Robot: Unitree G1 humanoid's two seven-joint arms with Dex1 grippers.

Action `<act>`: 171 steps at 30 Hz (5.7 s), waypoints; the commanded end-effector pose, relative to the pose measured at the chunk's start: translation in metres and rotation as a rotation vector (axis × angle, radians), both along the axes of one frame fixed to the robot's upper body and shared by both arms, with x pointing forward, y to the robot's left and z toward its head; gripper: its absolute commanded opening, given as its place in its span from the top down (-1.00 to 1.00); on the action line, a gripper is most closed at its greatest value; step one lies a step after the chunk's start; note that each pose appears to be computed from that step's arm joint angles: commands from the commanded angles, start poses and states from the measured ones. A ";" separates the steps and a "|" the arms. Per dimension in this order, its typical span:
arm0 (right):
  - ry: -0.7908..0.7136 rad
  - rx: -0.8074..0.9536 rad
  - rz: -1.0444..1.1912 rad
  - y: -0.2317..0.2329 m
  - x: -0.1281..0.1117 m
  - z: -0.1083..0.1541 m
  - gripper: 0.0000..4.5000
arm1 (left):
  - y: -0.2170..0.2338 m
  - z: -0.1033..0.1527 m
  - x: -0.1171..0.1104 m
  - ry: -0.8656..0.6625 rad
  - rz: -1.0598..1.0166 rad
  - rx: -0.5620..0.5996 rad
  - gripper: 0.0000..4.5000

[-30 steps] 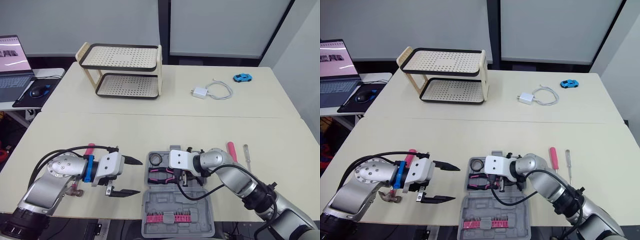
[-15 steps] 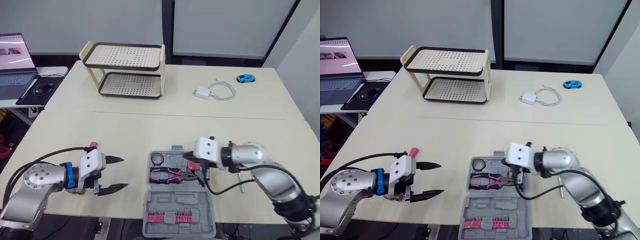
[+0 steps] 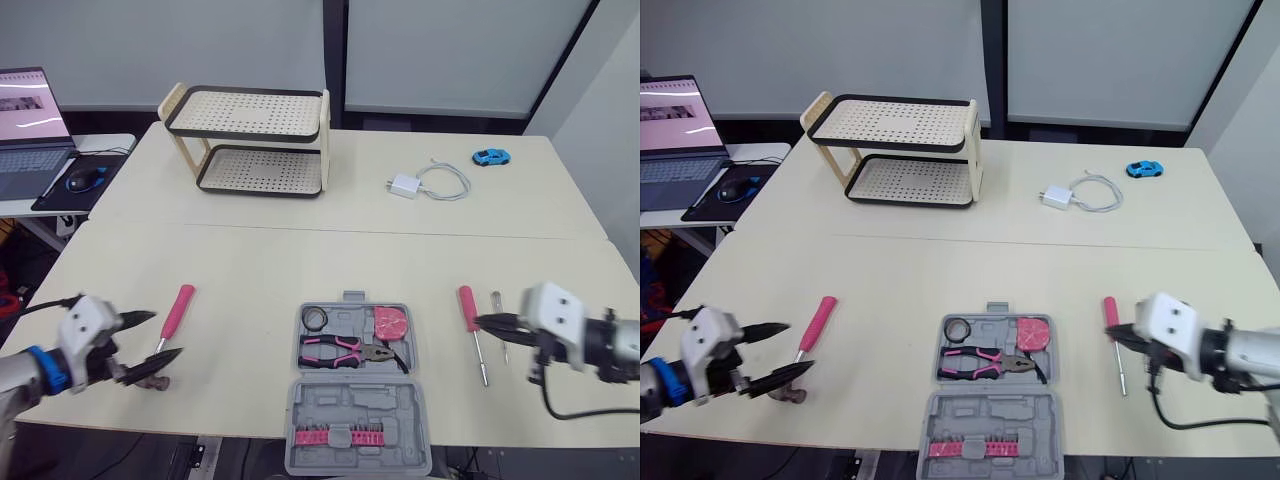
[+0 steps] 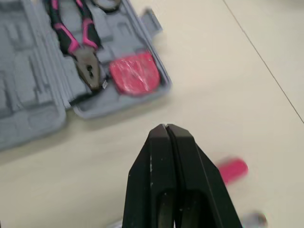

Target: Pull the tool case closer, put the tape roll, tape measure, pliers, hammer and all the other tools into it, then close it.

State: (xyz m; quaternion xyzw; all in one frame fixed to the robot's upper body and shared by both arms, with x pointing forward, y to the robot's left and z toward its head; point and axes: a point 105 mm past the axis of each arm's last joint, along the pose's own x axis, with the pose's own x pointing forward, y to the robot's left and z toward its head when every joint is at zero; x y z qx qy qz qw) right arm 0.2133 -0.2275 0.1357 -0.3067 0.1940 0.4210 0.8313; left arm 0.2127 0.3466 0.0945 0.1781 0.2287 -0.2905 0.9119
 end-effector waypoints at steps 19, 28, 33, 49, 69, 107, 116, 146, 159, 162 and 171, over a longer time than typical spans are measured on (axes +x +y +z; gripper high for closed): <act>0.189 -0.100 -0.224 -0.073 -0.064 -0.010 -0.28 | 0.030 0.001 -0.037 0.177 0.118 0.036 -1.00; 0.181 -0.140 -0.188 -0.074 -0.062 -0.008 -0.99 | 0.006 0.013 -0.035 0.166 0.044 0.049 -1.00; 0.177 -0.174 -0.144 -0.072 -0.060 -0.010 -0.99 | -0.015 0.014 -0.035 0.164 -0.054 0.072 -1.00; 0.153 -0.014 0.100 0.019 -0.016 -0.050 0.02 | -0.135 -0.029 0.001 0.114 -0.450 -0.010 0.07; 0.222 -0.039 0.259 0.053 -0.003 -0.105 0.98 | -0.177 -0.085 0.014 0.106 -0.720 -0.011 1.00; 0.204 0.039 0.305 0.101 0.017 -0.101 0.98 | -0.224 -0.086 0.039 0.072 -0.744 -0.036 1.00; 0.196 0.045 0.286 0.106 0.026 -0.099 0.98 | -0.221 -0.086 0.050 0.039 -0.727 0.004 1.00; 0.160 0.026 0.246 0.110 0.055 -0.096 0.98 | -0.216 -0.089 0.076 0.002 -0.667 0.067 1.00; 0.155 0.014 0.238 0.108 0.059 -0.097 0.98 | -0.215 -0.090 0.074 0.014 -0.672 0.069 1.00; 0.154 0.011 0.238 0.108 0.060 -0.097 0.98 | -0.214 -0.090 0.074 0.015 -0.670 0.071 1.00; 0.168 -0.007 0.189 0.095 0.063 -0.092 0.98 | -0.199 -0.086 0.072 0.035 -0.651 0.079 1.00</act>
